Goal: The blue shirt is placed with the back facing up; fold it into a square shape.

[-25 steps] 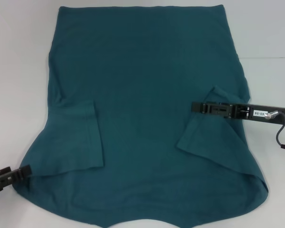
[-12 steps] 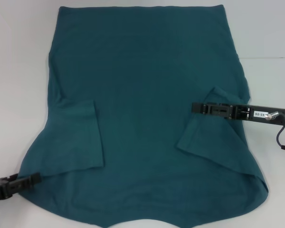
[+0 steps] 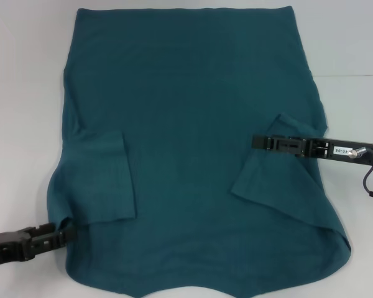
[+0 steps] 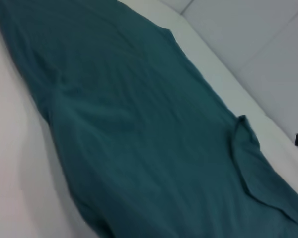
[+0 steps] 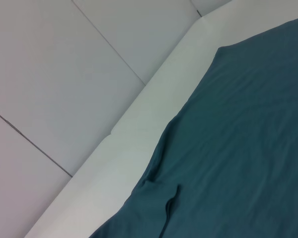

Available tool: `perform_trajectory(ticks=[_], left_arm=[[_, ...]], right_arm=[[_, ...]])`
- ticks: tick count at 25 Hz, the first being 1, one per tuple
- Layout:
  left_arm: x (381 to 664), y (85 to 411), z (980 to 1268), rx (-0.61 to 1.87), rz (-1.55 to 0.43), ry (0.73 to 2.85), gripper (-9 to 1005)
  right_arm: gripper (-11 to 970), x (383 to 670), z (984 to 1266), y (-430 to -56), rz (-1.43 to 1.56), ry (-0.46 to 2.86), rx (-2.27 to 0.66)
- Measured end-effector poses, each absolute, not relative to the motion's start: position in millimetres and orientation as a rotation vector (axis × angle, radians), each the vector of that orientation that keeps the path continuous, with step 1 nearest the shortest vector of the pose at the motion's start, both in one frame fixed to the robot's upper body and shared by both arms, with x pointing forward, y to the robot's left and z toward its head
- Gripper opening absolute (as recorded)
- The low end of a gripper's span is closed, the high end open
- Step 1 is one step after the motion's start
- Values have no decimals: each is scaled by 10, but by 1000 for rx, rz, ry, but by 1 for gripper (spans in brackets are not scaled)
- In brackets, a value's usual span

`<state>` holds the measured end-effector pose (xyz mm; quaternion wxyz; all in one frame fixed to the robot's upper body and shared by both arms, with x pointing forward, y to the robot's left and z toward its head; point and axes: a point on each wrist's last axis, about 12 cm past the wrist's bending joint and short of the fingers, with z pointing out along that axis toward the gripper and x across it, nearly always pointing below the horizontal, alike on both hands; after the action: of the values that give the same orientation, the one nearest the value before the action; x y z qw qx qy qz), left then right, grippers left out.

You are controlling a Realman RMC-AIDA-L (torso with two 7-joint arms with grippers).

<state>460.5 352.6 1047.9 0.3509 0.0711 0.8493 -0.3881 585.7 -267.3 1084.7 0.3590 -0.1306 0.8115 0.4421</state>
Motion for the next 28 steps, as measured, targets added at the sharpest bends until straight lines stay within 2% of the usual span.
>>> perform_trajectory(ticks=[18,28], left_arm=[[4576,3483,10484,272,-1065,2286,861],[4657,3521,10472,237,-1004,2301,861]], right_arm=[[923,5873,10850,-2707,1128,2102,-318],[924,5873,10854,-2722,1128,2099,-311]])
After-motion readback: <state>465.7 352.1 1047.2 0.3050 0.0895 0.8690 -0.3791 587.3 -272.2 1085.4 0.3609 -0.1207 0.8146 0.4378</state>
